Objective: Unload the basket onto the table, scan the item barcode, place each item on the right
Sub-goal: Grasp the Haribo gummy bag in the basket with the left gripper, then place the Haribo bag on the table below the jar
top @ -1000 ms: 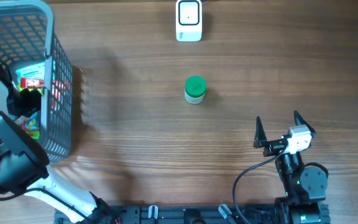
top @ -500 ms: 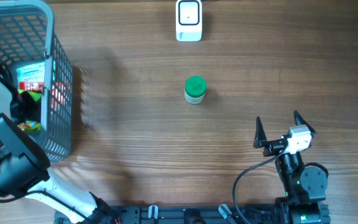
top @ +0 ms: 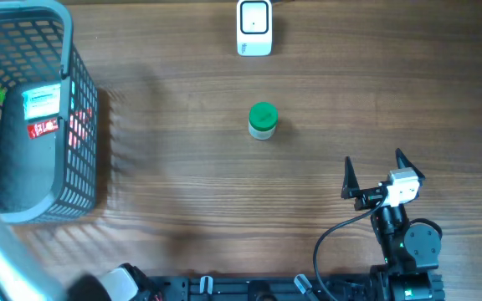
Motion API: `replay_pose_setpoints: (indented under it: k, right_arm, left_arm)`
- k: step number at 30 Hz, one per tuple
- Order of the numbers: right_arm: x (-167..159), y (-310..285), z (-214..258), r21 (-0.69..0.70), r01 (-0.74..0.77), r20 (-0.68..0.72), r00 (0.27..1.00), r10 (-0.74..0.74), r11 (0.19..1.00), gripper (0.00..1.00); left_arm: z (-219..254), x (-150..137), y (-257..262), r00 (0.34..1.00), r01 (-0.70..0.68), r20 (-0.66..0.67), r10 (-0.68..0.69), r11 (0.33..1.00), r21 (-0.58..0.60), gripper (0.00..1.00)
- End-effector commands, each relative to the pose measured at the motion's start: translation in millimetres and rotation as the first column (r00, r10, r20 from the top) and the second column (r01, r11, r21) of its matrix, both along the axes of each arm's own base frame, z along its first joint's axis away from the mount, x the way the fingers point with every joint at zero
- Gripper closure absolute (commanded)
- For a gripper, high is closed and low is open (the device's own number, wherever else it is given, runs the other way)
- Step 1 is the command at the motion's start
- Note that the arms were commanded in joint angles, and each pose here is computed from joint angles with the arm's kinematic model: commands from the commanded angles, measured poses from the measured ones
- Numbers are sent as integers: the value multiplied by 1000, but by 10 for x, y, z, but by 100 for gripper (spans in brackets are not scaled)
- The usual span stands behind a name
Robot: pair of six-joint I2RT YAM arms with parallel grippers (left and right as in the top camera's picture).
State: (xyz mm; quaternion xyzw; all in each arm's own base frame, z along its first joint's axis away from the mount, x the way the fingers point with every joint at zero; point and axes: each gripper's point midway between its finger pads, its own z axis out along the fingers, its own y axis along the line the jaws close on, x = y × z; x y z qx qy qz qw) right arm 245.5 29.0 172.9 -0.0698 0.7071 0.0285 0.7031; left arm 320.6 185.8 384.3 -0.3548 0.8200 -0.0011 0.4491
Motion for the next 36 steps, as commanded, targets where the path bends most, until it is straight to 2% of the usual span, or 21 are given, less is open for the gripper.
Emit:
replay_pose_setpoints:
  k: [1, 2, 3, 5, 6, 8, 10, 12, 15, 18, 21, 22, 24, 25, 26, 31, 33, 36]
  right_arm:
    - [2, -14, 4, -17, 10, 5, 1000, -10, 1000, 0]
    - [2, -14, 4, -17, 10, 5, 1000, -10, 1000, 0]
    - [2, -14, 4, -17, 10, 5, 1000, -10, 1000, 0]
    - [2, -14, 4, -17, 10, 5, 1000, -10, 1000, 0]
    - [2, -14, 4, -17, 10, 5, 1000, -10, 1000, 0]
    - [2, -14, 4, -17, 10, 5, 1000, -10, 1000, 0]
    - [2, -14, 4, -17, 10, 5, 1000, -10, 1000, 0]
    - [2, -14, 4, -17, 10, 5, 1000, -10, 1000, 0]
    - [2, -14, 4, -17, 10, 5, 1000, -10, 1000, 0]
    - [2, -14, 4, -17, 10, 5, 1000, -10, 1000, 0]
    - [2, -14, 4, -17, 10, 5, 1000, -10, 1000, 0]
    - [2, -14, 4, -17, 10, 5, 1000, -10, 1000, 0]
    - [2, -14, 4, -17, 10, 5, 1000, -10, 1000, 0]
    - [2, -14, 4, -17, 10, 5, 1000, -10, 1000, 0]
    - [2, -14, 4, -17, 10, 5, 1000, -10, 1000, 0]
    - [2, -14, 4, -17, 10, 5, 1000, -10, 1000, 0]
    - [2, -14, 4, -17, 10, 5, 1000, -10, 1000, 0]
    - [2, -14, 4, -17, 10, 5, 1000, -10, 1000, 0]
  left_arm:
    - [229, -69, -1254, 913, 405, 121, -390, 901, -152, 96]
    - [156, -124, -1543, 873, 488, 83, -481, 858, -159, 96]
    - [16, -207, -1934, 805, 585, 27, -592, 787, -196, 96]
    - [-233, -297, -2378, 709, 675, -60, -702, 701, -229, 96]
    - [-336, -324, -2488, 682, 693, -99, -724, 684, -228, 96]
    - [-759, -397, -2693, 638, 698, -263, -724, 687, -202, 96]
    - [-1148, -448, -2718, 658, 632, -390, -644, 754, -178, 96]
    - [-1560, -501, -2781, 656, 591, -468, -593, 789, -171, 96]
    - [-2205, -566, -3020, 625, 575, -484, -612, 781, -246, 96]
    - [-2894, -683, -3365, 559, 625, -426, -711, 700, -347, 96]
    - [-3162, -726, -3479, 537, 658, -395, -746, 663, -357, 93]
    - [-3148, -686, -3476, 547, 661, -388, -742, 667, -343, 88]
    - [-3049, -553, -3486, 565, 690, -352, -746, 661, -294, 61]
    - [-2978, -497, -3517, 558, 713, -334, -760, 645, -275, 40]
    - [-2910, -453, -3542, 553, 729, -321, -769, 633, -261, 0]
    - [-2533, -276, -3662, 559, 757, -251, -790, 610, -234, 0]
    - [-2487, -299, -3758, 531, 774, -218, -819, 573, -270, 0]
    - [-2565, -407, -3723, 512, 764, -262, -818, 573, -297, 2]
